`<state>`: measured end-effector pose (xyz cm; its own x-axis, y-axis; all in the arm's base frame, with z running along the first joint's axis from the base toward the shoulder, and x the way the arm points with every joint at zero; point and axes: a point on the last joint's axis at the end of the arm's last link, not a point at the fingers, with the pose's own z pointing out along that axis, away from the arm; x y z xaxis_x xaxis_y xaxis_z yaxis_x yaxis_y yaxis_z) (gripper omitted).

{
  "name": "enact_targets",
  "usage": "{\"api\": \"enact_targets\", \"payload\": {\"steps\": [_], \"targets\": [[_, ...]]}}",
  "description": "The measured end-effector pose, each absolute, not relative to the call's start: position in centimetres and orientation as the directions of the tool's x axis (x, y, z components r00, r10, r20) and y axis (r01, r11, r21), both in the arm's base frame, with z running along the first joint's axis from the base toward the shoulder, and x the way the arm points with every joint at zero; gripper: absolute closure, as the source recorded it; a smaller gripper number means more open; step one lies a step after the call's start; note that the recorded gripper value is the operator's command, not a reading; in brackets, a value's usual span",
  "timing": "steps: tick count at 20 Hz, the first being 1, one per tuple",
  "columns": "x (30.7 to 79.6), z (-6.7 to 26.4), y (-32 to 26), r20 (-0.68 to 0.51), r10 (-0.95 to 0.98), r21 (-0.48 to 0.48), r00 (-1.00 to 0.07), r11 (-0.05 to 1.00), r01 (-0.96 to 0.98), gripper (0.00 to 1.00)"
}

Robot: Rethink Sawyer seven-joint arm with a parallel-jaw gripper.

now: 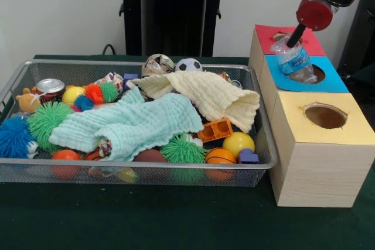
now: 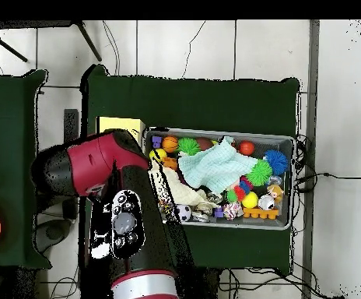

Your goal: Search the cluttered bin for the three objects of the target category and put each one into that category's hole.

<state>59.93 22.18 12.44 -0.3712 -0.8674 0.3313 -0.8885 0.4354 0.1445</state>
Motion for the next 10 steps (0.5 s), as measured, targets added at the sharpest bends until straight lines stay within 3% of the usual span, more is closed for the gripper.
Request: {"api": "enact_targets", "payload": {"steps": [10], "targets": [[59.2, 11.8, 23.4, 0.343, -0.868, 0.153, -0.359, 0.429, -0.891, 1.0]]}}
